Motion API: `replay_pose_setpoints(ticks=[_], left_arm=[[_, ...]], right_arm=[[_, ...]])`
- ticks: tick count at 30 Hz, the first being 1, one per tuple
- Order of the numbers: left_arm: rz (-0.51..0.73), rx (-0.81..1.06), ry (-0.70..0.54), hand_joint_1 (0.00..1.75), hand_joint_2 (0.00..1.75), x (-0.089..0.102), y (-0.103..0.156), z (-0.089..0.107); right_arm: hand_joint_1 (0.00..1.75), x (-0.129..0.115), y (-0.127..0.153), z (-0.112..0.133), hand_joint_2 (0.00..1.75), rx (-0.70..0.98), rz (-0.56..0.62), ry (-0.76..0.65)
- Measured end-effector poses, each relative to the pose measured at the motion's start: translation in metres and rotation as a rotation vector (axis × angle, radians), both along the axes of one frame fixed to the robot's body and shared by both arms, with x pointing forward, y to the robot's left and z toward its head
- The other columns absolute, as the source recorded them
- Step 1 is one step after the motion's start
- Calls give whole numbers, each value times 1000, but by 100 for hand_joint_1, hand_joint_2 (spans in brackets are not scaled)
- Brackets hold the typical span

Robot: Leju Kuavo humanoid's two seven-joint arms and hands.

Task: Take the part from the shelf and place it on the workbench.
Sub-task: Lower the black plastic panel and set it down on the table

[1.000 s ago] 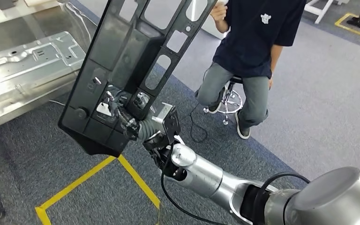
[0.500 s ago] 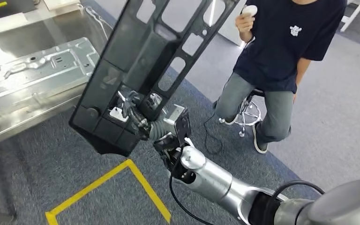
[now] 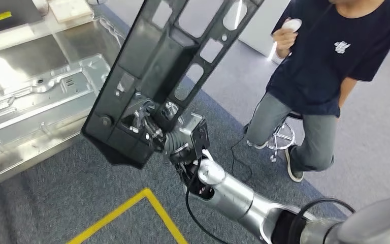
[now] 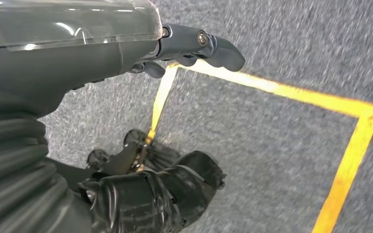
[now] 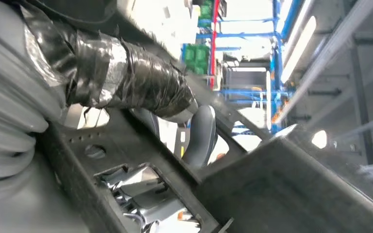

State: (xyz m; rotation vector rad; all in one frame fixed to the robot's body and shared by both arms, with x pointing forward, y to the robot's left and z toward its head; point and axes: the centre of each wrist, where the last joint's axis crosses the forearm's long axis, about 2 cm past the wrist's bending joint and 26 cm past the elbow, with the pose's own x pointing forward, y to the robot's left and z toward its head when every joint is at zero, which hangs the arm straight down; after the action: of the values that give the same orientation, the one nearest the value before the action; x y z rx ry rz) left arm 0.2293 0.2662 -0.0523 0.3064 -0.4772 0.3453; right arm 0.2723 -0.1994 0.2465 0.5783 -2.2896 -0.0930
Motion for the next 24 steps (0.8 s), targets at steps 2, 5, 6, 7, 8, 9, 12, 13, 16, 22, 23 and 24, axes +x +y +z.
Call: replay_pose_setpoints(ticks=[2,5,6,7,8,9,12,13,16,22,23,24], left_arm=[[5,-5,-9,0,175,5,2,2],[12,-5,-14,0,175,7,8,3],[13,-4,-12,0,175,6,9,3],[13,-4,-9,0,175,5,10,2],[13,-5,-5,0,175,4,10,2],[13,-6,-3,0,175,3,10,1],[12,-8,1,0,175,2,10,0],[12,-9,3,0,175,2,11,0],[16,-1,6,0,175,1,15,0],[9,43,-18,0,175,2,-2,1],[10,47,-16,0,175,0,-6,1],[11,49,-14,0,175,-1,-10,1]], right_arm=[[175,1,1,2,175,-8,1,-11],[175,3,3,4,175,-16,-1,-18],[175,3,3,3,175,-17,-1,-17],[175,3,4,3,175,-18,0,-15],[175,3,5,2,175,-19,1,-14],[175,4,5,2,175,-20,1,-12],[175,5,5,0,175,-23,1,-6],[175,5,6,0,175,-24,2,-5],[175,6,7,2,175,-22,5,-8],[175,8,8,4,175,-5,3,15],[175,8,8,4,175,0,6,25],[175,8,8,3,175,4,10,33]])
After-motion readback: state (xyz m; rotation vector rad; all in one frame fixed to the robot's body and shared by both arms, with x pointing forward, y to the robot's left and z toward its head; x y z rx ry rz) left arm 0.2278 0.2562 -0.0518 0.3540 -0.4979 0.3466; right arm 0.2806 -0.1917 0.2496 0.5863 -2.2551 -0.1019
